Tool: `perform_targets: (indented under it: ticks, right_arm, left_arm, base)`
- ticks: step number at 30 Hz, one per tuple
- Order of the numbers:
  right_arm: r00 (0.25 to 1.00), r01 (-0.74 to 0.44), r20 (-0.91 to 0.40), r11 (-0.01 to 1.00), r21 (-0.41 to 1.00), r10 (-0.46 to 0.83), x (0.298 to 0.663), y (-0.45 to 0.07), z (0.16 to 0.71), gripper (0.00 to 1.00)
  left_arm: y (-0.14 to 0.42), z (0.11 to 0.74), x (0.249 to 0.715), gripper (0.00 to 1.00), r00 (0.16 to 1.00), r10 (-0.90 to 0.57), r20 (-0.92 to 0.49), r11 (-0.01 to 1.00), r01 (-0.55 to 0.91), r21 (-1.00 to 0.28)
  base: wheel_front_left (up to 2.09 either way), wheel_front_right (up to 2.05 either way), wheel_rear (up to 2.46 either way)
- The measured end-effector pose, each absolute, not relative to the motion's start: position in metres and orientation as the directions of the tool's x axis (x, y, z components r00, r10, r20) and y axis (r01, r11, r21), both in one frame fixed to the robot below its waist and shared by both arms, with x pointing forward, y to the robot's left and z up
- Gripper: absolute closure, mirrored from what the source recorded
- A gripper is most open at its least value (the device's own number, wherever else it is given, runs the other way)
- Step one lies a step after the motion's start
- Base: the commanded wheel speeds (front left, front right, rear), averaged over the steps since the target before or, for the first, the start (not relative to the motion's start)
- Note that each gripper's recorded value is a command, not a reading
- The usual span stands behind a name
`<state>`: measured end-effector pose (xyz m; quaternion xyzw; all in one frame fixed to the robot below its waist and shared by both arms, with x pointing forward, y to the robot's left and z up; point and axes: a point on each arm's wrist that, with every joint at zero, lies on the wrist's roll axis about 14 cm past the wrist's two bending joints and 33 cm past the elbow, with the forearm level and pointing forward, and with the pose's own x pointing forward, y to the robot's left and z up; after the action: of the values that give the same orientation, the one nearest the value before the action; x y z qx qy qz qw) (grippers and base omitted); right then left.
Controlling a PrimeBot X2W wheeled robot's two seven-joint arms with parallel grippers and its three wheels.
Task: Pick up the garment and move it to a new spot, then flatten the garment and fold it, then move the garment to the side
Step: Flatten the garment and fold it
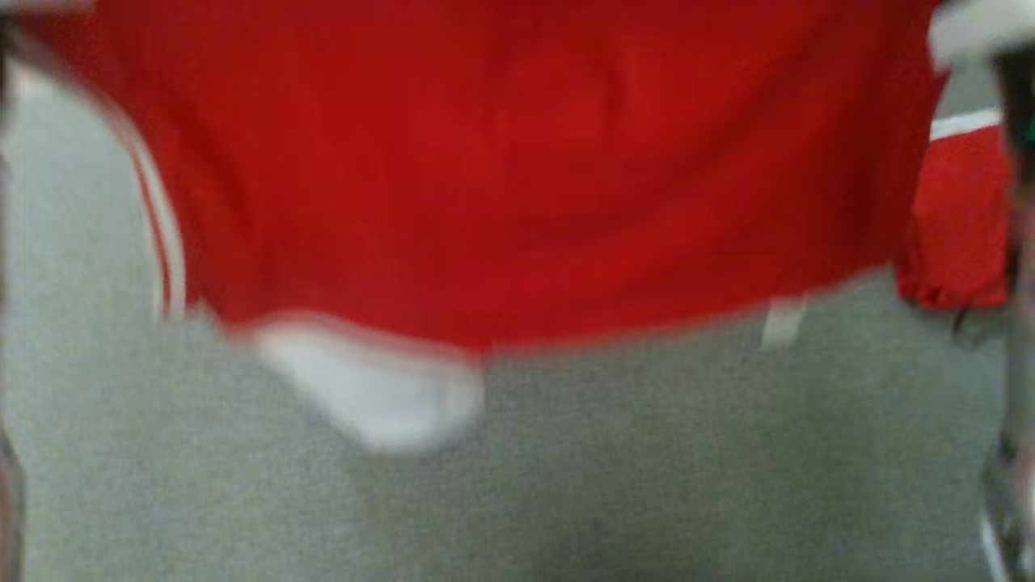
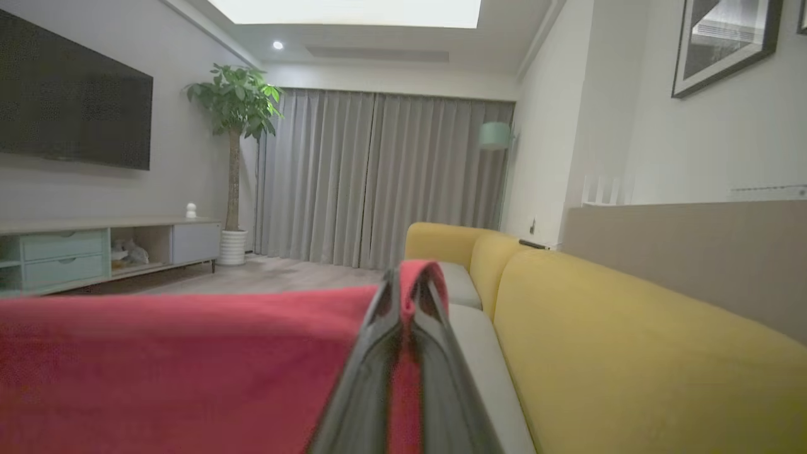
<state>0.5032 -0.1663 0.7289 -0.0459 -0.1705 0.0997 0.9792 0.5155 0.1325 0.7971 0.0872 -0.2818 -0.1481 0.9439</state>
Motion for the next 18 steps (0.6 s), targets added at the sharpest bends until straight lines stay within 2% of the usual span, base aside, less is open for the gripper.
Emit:
perform_targets:
  ticks: [5,8,12,18]
  right_arm:
    - [0.926,-0.172,0.305,0.969,-0.179,0.221,0.583,-0.161,0.731,1.00]
    - [0.910,-0.147,0.360,0.972,-0.182,0.205,0.627,-0.163,0.731,1.00]
    - [0.910,-0.138,0.369,0.978,-0.157,0.188,0.651,-0.163,0.710,1.00]
    - [0.946,-0.165,0.261,0.979,-0.122,0.192,0.660,-0.156,0.656,1.00]
  left_arm:
    - [0.154,0.798,0.596,1.00,0.831,-0.259,0.492,0.950,0.129,0.283]
    - [0.179,0.798,0.636,1.00,0.832,-0.176,0.526,0.966,0.045,0.253]
    - [0.187,0.785,0.651,1.00,0.828,-0.157,0.539,0.971,0.030,0.237]
    - [0.185,0.743,0.653,1.00,0.874,-0.199,0.443,0.955,0.072,0.287]
  base:
    - [0.00,0.00,0.00]
    - [0.00,0.00,0.00]
    - [0.00,0.00,0.00]
    - [0.00,0.00,0.00]
